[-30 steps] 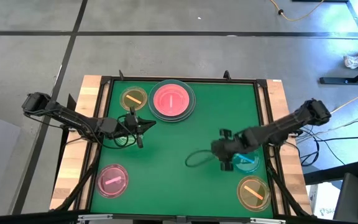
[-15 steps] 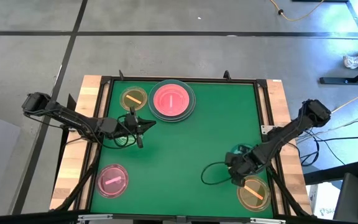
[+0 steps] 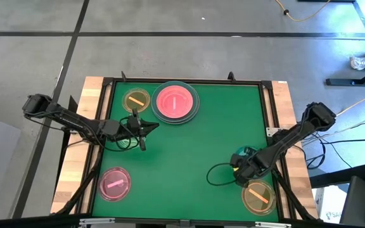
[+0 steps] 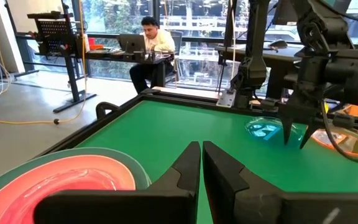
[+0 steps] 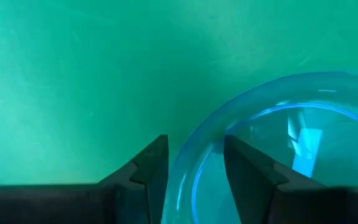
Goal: Stack plastic plates
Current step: Stack the blue plate on top of the pink plate
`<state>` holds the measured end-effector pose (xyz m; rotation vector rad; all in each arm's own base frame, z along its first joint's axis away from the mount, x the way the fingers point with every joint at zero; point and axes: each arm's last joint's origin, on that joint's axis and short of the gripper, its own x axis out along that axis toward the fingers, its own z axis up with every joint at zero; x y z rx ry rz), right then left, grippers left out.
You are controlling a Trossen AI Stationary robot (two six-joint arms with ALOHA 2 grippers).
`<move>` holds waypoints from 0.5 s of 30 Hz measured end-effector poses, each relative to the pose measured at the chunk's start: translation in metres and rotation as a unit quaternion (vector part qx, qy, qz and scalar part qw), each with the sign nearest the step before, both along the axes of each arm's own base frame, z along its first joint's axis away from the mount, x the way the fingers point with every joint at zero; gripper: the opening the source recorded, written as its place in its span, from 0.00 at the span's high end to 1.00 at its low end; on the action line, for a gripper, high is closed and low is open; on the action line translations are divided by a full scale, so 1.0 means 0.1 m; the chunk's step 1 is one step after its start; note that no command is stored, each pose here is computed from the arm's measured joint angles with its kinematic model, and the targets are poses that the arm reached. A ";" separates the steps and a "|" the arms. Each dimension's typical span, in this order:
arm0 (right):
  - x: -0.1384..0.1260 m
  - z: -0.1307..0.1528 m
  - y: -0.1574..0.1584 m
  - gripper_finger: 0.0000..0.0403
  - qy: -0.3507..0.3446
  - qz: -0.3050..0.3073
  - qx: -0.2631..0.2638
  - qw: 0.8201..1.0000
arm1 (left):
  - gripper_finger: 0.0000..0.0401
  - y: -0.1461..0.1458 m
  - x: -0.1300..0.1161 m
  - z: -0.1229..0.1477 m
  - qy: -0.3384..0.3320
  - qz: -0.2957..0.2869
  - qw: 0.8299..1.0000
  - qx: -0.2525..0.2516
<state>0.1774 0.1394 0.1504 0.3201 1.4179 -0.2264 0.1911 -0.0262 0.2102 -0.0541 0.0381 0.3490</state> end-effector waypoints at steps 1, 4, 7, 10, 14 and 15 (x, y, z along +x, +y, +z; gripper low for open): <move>0.00 -0.01 0.00 0.65 0.002 0.000 -0.005 1.000 | 0.97 0.00 0.00 0.00 0.000 0.000 1.000 0.000; 0.02 -0.07 0.00 0.65 0.005 0.007 -0.022 1.000 | 0.97 0.00 0.00 0.00 0.000 0.000 1.000 0.000; 0.03 -0.09 0.01 0.65 0.009 0.019 -0.029 0.999 | 0.97 0.00 0.00 0.00 0.000 0.000 1.000 0.000; 0.03 -0.10 0.01 0.71 0.009 0.031 -0.032 0.999 | 0.97 0.00 0.00 0.00 0.000 0.000 1.000 0.000; 0.03 -0.10 0.02 0.85 0.010 0.050 -0.033 0.998 | 0.97 0.00 0.00 0.00 0.000 0.000 1.000 0.000; 0.03 -0.10 0.02 0.89 0.010 0.058 -0.034 0.998 | 0.97 0.00 0.00 0.00 0.000 0.000 1.000 0.000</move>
